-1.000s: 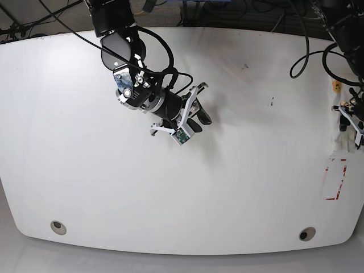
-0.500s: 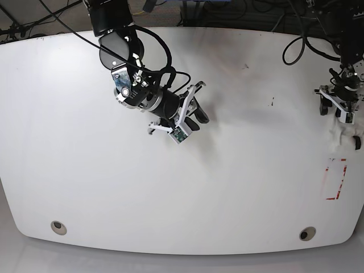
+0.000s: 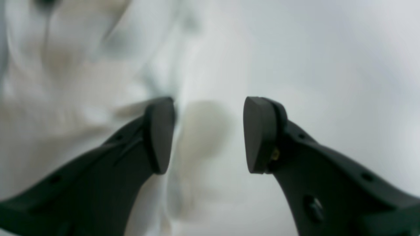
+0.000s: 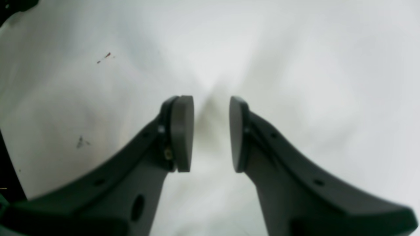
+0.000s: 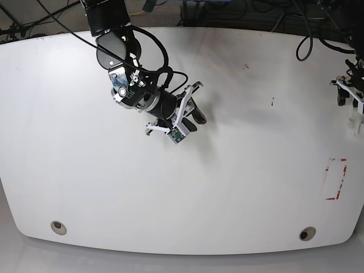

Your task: Fold the T-shirt properly

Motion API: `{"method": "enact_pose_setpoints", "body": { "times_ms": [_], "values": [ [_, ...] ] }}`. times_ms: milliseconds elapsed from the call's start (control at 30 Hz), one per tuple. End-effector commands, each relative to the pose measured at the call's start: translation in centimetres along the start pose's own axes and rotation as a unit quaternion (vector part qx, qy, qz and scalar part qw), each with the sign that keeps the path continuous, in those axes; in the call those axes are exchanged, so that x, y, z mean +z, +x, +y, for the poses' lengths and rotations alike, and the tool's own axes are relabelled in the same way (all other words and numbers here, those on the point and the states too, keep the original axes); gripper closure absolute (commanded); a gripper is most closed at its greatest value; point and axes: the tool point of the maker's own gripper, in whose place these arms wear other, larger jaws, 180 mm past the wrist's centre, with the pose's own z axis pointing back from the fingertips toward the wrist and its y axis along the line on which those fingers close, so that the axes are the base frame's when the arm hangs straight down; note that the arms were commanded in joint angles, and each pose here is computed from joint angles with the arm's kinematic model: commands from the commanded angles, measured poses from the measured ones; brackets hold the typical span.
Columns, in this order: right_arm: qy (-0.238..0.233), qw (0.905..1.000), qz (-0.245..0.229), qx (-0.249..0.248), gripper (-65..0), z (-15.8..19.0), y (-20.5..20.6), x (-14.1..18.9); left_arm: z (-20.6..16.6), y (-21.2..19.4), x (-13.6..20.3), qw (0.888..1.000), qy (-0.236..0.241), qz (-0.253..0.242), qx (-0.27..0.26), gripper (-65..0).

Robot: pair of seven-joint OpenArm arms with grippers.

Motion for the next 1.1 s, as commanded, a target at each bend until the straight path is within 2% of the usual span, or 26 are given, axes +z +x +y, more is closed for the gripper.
{"method": "enact_pose_setpoints", "body": {
  "times_ms": [0,100,267,467,533,633,733,867,1067],
  "values": [
    [0.001,0.9993,-0.035,0.012,-17.4,0.0,2.2,0.3,1.1,2.9,0.8,0.999,0.017,-0.031,-0.019,-31.2],
    [-0.002,0.9993,-0.033,0.016,-17.4,-0.3,2.1,0.4,0.6,4.2,1.4,0.998,0.023,-0.034,-0.037,-31.2],
    [-0.028,0.9986,-0.034,0.028,-17.4,-2.8,1.5,1.7,-2.5,6.2,1.8,0.997,0.015,-0.069,-0.041,-31.2],
    [-0.076,0.9939,-0.079,0.018,-17.4,-6.4,1.5,4.2,-9.2,8.3,1.1,0.992,-0.045,-0.100,-0.063,-31.1],
    [-0.087,0.9929,-0.080,0.017,-17.4,-7.2,0.8,5.1,-10.7,8.1,1.3,0.991,-0.057,-0.106,-0.061,-30.1],
    [-0.102,0.9907,-0.087,0.022,-17.4,-8.4,0.2,6.4,-13.3,9.1,1.7,0.986,-0.070,-0.147,-0.045,-26.4],
    [-0.114,0.9892,-0.091,0.015,-17.4,-9.3,-1.3,7.3,-15.4,9.5,2.2,0.978,-0.083,-0.190,-0.036,-26.3],
    [-0.139,0.9840,-0.112,-0.006,-17.4,-10.4,-3.4,9.0,-17.7,8.2,3.1,0.972,-0.095,-0.214,-0.024,-26.3],
    [-0.178,0.9793,-0.096,-0.003,-17.4,-10.6,-7.7,11.2,-20.4,4.9,5.2,0.970,-0.107,-0.216,-0.015,-26.3]
  ]
}}
